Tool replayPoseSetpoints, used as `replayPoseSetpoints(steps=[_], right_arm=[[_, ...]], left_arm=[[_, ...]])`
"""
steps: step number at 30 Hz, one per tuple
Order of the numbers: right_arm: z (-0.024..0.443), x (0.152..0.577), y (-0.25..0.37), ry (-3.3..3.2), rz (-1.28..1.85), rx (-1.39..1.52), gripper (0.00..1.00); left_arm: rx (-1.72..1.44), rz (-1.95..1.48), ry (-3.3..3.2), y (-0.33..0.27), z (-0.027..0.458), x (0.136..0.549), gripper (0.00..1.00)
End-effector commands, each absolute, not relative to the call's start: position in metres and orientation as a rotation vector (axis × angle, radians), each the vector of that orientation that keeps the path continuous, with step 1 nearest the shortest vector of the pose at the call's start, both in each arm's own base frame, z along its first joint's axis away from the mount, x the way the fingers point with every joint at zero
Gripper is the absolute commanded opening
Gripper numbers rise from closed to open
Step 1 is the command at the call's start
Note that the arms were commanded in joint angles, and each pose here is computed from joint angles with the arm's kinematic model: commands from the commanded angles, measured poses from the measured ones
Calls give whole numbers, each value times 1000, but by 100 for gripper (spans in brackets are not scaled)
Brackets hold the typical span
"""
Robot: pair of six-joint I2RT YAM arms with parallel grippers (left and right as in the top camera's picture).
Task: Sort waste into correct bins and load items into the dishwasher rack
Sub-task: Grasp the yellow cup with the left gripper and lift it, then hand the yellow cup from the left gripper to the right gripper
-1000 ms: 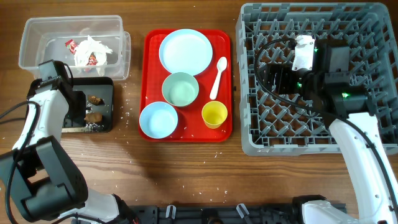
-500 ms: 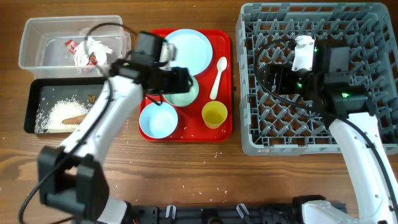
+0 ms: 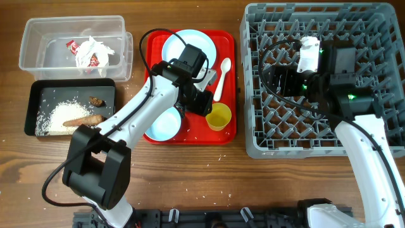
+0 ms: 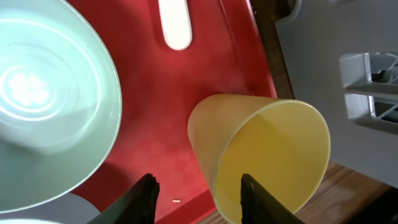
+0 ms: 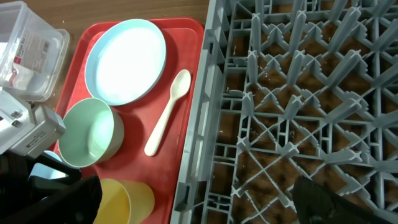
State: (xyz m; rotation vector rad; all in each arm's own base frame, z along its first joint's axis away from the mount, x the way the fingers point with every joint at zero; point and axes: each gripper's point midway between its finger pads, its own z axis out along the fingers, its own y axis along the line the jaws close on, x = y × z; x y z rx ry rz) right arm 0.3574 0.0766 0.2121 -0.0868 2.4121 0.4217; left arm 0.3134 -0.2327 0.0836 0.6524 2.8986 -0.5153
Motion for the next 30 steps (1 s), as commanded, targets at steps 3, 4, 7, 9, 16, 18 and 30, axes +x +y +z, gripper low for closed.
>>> replayPoseSetpoints(steps=[3,4,7,9,16,18,30], right_arm=[[218,360,79,2407,446,-75,100],[218,360,79,2407,446,-75,100],[218,361,79,2406,445,-76,100],[218,361,79,2406,446,-75,100],[222,361,86,2394,511,-47,100],[232,360,103,2350,629,-133,100],[302,354,199,1785,1533,-725,100]], left_arm=[[703,-503,2908,-237,72,315,40],[705,-501,2915,-237,69,315,40],[712,-497,2932,-238,62,313,29],[714,-499,2923,-240,62,314,9],[568,-598,2932,-240,79,319,4],[519,-786,2886,-241,104,322,4],[337,-1960,2170,-196,268,355,4]])
